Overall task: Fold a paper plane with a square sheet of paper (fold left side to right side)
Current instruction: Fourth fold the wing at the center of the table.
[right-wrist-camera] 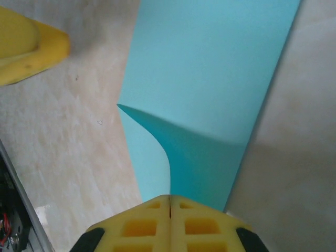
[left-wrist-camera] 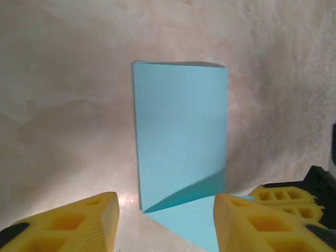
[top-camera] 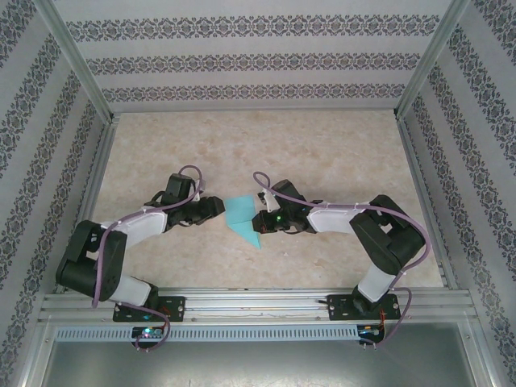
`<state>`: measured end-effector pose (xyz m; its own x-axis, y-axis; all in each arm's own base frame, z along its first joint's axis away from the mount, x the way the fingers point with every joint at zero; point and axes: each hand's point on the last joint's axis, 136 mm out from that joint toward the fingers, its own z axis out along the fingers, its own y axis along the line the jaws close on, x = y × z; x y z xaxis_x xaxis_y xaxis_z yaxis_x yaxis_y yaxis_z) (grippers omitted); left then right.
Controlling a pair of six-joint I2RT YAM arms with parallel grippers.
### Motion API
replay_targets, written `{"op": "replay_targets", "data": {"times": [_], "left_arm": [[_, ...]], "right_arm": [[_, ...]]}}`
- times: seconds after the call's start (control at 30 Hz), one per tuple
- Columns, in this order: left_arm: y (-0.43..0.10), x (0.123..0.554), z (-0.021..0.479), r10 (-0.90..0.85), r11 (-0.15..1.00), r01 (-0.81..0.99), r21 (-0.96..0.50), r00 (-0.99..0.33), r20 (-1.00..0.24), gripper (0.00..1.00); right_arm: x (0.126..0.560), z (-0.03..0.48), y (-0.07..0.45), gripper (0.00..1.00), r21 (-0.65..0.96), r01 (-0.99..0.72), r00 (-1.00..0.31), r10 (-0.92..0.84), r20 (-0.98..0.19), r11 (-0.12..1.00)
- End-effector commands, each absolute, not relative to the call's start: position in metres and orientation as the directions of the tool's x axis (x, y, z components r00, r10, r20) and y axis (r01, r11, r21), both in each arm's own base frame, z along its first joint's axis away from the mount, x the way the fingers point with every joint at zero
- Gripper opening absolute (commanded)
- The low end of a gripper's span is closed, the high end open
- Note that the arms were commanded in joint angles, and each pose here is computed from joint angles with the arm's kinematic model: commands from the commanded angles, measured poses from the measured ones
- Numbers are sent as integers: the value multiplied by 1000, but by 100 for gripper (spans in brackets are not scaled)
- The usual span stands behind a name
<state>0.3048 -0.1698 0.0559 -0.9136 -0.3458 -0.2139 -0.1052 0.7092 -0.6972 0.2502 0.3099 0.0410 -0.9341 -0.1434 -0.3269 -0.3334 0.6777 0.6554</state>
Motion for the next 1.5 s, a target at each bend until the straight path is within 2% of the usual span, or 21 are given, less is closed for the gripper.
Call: {"op": "replay_targets", "data": {"times": [0.0,0.17,0.4,0.57,0.73,0.87,0.93,1.07,1.23,1.37,1.47], "left_arm": [[-180,312,61,-353,618,-97,-780,-921,-164,54],[-189,320,60,-344,574,-94,-813,-929,-136,54],[-198,329,50,-324,551,-104,-828,-941,-97,48],[-202,335,44,-320,535,-106,-838,-944,-84,38],[-205,340,45,-323,520,-100,-848,-942,-87,20],[-203,340,47,-323,533,-91,-842,-941,-103,12],[-202,339,48,-320,536,-86,-840,-941,-108,11],[-203,338,49,-320,530,-88,-843,-942,-103,12],[-205,338,54,-322,521,-80,-850,-940,-109,13],[-206,338,60,-321,521,-71,-851,-940,-118,15],[-208,339,64,-320,515,-66,-855,-940,-120,16]], "right_arm": [[255,65,314,0,667,-384,-908,-132,-398,638],[254,72,308,0,675,-384,-905,-109,-412,630],[254,75,305,0,683,-378,-904,-89,-418,625],[254,75,306,0,689,-376,-905,-87,-416,619],[254,71,305,0,686,-369,-909,-89,-407,627],[256,69,297,16,664,-349,-911,-73,-407,662],[257,71,291,26,644,-343,-908,-66,-413,684],[258,80,278,39,580,-341,-895,-67,-441,740],[250,94,265,46,403,-365,-866,-147,-479,839],[237,98,261,47,218,-358,-852,-221,-475,908],[227,96,269,47,149,-341,-850,-237,-470,928]]}}
